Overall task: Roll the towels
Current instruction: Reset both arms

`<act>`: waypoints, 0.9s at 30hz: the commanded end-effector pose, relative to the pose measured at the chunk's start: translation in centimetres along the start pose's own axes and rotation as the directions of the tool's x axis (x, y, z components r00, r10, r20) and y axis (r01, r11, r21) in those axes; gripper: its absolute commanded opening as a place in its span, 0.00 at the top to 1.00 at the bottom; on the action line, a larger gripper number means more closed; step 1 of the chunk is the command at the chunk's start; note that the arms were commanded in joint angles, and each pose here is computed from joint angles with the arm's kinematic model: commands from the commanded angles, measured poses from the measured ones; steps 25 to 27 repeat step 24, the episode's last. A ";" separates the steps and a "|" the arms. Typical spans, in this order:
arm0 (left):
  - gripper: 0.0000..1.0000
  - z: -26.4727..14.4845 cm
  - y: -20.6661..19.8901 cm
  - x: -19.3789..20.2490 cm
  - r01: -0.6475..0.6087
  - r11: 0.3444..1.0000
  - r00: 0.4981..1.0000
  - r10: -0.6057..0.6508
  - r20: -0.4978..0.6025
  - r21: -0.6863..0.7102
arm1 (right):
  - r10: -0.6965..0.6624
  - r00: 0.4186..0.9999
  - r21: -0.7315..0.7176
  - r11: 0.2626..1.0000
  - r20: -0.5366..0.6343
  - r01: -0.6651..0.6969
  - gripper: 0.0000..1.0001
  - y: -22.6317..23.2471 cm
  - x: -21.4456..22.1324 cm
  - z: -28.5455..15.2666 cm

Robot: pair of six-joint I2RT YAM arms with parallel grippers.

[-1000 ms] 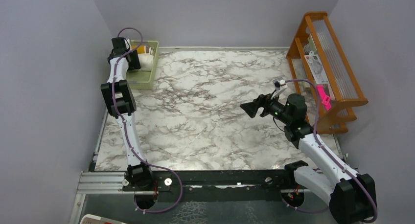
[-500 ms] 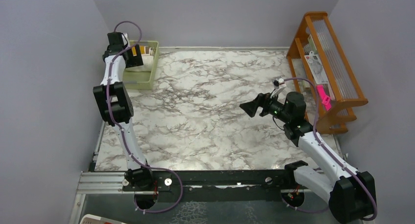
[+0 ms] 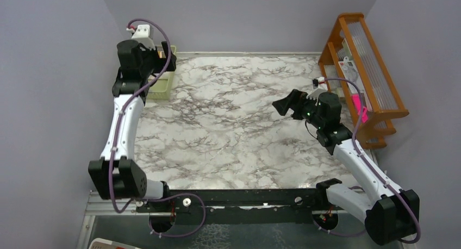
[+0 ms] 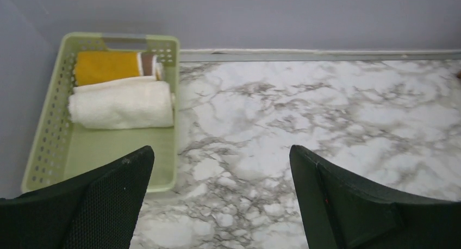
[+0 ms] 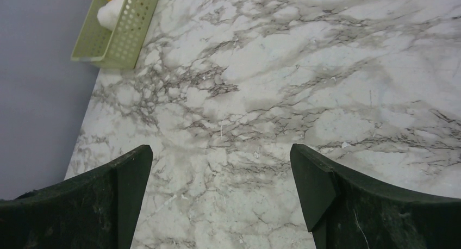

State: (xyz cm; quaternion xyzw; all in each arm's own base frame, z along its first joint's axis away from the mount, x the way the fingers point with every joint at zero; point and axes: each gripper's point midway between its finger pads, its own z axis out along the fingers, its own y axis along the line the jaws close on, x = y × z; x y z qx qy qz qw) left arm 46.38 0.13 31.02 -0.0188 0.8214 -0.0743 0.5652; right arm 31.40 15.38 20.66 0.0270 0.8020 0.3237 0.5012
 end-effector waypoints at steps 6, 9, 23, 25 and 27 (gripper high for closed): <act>0.01 -8.3 -8.9 0.9 -0.071 0.959 0.941 -0.026 0.338 0.273 | -0.043 0.994 0.111 0.993 0.103 0.032 0.00 -1.3 -2.9 -0.2; 0.01 -9.2 -8.4 1.9 -0.076 0.967 0.935 -0.016 0.353 0.244 | -0.074 0.992 0.125 0.990 0.102 0.060 0.00 -1.4 -3.3 -0.1; 0.01 -10.5 -9.4 2.1 -0.044 0.953 0.947 -0.055 0.315 0.299 | -0.135 0.980 0.091 0.988 0.144 0.123 0.00 -0.5 -4.5 -0.6; 0.01 -10.7 -9.4 2.1 -0.043 0.953 0.945 -0.058 0.321 0.299 | -0.132 0.981 0.082 0.989 0.143 0.121 0.00 -0.4 -4.3 -0.5; 0.01 -10.7 -9.4 2.1 -0.043 0.953 0.945 -0.058 0.321 0.299 | -0.132 0.981 0.082 0.989 0.143 0.121 0.00 -0.4 -4.3 -0.5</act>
